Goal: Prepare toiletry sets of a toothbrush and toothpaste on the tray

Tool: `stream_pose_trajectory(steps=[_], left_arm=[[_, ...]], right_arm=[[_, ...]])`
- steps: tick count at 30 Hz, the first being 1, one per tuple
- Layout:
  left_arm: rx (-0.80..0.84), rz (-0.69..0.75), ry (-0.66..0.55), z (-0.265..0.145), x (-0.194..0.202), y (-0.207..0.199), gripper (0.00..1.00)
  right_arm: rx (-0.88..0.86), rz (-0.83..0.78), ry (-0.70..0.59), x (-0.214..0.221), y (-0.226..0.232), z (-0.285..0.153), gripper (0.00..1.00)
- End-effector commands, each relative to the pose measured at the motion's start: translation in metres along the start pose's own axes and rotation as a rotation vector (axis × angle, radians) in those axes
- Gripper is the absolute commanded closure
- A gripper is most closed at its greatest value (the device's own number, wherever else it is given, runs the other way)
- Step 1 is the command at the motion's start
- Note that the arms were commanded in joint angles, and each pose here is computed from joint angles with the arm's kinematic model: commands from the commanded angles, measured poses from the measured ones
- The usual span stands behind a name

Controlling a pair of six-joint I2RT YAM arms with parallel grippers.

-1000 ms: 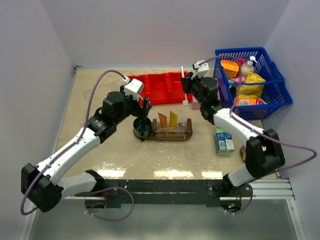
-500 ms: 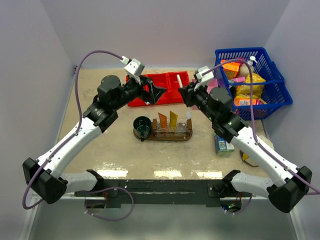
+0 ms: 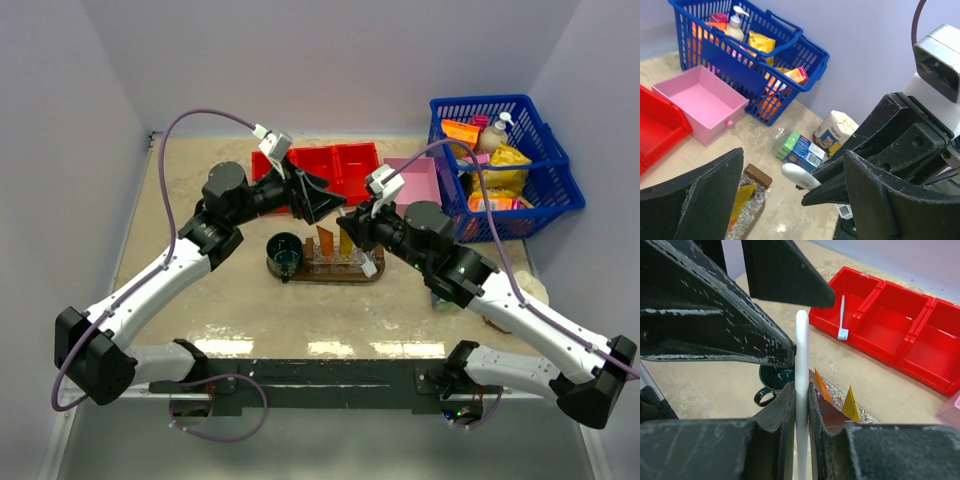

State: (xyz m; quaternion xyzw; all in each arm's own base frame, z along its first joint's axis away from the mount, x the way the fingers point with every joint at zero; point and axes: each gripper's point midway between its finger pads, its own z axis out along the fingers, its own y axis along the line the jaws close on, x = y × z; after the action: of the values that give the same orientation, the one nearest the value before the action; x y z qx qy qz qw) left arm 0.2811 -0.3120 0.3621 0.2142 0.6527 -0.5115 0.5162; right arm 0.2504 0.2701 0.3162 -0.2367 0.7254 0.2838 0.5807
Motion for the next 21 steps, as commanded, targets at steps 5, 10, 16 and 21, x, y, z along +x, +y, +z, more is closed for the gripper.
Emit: stream_pose_trajectory(steps=[5, 10, 16, 21], left_arm=[[0.049, -0.122, -0.009, 0.001, 0.007, -0.008, 0.23], [0.071, -0.184, 0.003, 0.001, 0.015, -0.011, 0.3], [0.087, -0.225, 0.017, 0.004, 0.025, -0.011, 0.41], [0.101, -0.237, 0.012, 0.007, 0.025, -0.013, 0.52]], right_arm=[[0.041, 0.013, -0.09, -0.017, -0.002, -0.002, 1.0], [0.063, 0.011, -0.095, -0.015, -0.004, 0.001, 1.0], [0.057, 0.01, -0.103, -0.014, -0.002, 0.005, 1.0], [0.052, 0.002, -0.093, -0.011, -0.001, 0.007, 1.0]])
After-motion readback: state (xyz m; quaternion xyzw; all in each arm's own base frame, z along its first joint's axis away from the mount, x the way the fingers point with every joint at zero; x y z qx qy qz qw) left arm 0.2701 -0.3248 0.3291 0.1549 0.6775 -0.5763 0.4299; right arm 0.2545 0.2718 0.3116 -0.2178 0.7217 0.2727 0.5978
